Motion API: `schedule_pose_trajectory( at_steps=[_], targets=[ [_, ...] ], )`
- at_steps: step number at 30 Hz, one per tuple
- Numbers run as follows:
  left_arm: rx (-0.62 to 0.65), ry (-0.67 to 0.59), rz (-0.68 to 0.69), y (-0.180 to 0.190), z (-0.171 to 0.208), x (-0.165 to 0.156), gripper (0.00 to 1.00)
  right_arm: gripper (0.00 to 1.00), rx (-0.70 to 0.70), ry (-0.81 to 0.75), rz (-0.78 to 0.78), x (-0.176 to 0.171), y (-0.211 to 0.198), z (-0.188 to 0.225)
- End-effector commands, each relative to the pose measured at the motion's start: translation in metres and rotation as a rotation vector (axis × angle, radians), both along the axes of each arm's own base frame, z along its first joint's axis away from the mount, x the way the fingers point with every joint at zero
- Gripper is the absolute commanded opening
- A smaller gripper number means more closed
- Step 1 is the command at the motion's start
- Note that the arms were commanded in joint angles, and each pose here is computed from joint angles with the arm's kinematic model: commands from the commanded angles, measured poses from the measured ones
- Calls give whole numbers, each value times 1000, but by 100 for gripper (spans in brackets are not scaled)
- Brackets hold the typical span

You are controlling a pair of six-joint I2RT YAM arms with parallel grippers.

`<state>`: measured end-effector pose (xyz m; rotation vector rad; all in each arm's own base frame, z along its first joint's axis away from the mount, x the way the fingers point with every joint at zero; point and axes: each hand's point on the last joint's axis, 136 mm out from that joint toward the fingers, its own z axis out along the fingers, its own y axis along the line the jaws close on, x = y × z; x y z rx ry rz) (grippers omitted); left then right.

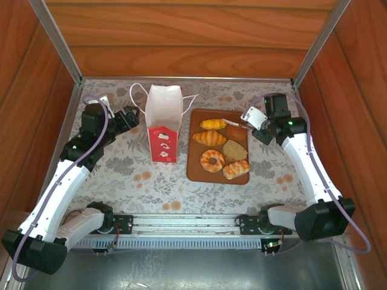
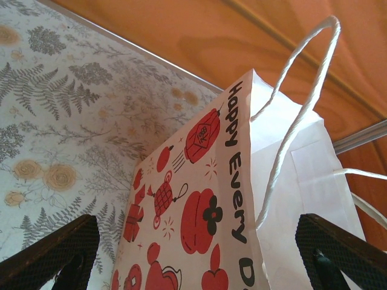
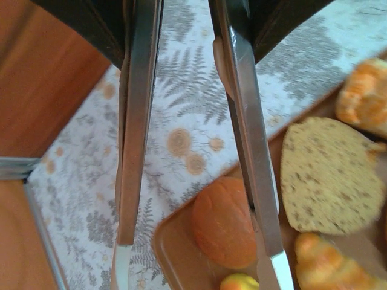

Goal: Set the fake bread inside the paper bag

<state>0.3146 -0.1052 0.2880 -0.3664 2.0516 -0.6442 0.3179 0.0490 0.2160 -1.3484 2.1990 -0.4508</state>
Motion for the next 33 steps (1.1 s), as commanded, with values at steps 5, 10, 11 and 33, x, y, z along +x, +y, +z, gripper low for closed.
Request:
schedule_pose_trajectory(
  at_steps=[5,10,11,33],
  targets=[
    [21,12,2,4,-5,0,90,45,-223,-99,222,30,11,0],
    [20,16,4,5,-8,-2,90,44,-279,-55,240,35,10,-14],
    [20,17,6,6,-8,-2,90,44,-286,-51,241,36,10,-15],
    [13,11,12,7,-4,0,90,42,-336,12,324,53,26,-58]
  ],
)
